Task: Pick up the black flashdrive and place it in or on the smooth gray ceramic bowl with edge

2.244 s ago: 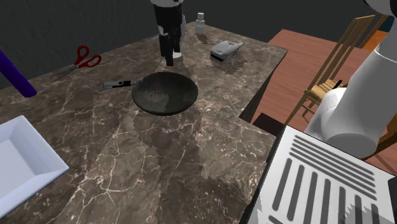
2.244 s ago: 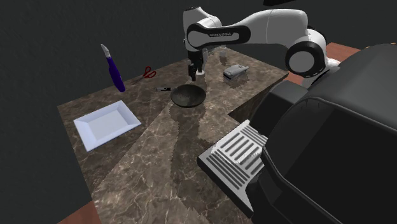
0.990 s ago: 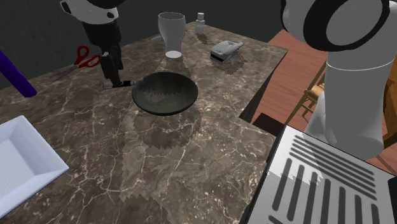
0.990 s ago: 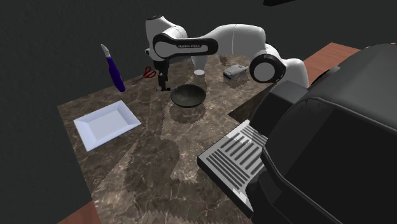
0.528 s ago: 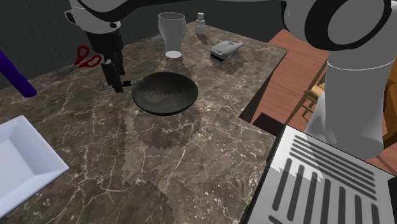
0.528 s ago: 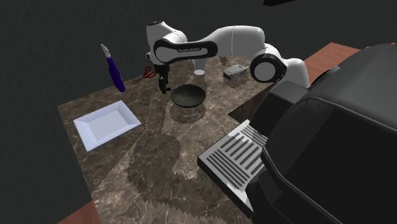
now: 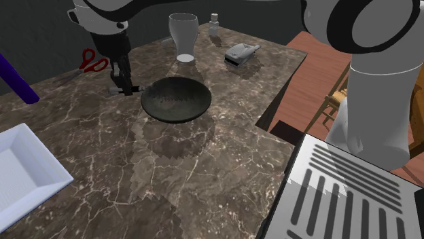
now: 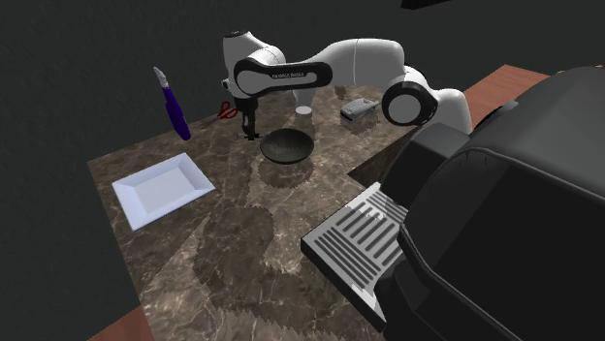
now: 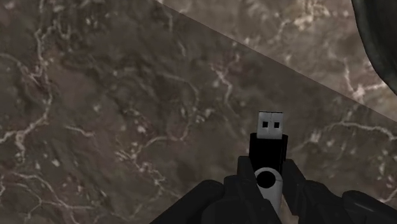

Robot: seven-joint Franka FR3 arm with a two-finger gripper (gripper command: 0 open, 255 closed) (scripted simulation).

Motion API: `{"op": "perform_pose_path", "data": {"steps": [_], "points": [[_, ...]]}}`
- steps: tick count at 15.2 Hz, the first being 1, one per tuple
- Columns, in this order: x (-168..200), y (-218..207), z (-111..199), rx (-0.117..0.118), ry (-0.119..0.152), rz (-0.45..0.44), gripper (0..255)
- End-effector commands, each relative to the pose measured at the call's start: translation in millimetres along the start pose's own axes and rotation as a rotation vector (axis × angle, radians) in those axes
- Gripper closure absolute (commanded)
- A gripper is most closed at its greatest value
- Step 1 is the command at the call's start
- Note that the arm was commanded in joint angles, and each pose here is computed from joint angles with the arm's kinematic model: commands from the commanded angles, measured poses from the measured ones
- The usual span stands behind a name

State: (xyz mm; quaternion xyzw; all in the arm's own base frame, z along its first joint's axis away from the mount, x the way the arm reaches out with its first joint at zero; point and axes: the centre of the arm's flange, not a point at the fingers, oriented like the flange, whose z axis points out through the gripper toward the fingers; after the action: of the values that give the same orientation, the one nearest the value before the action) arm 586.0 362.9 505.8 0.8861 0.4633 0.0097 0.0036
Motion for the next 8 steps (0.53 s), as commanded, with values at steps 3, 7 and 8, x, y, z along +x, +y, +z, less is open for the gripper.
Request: {"op": "perform_pose_path", "data": {"steps": [3, 7, 8], "points": [[-2.0, 3.8, 3.2, -0.001, -0.007, 0.005, 255], [-0.7, 3.2, -6.9, -0.001, -0.007, 0.005, 255], [-0.5, 3.3, -12.1, -0.001, -0.007, 0.005, 255]]}}
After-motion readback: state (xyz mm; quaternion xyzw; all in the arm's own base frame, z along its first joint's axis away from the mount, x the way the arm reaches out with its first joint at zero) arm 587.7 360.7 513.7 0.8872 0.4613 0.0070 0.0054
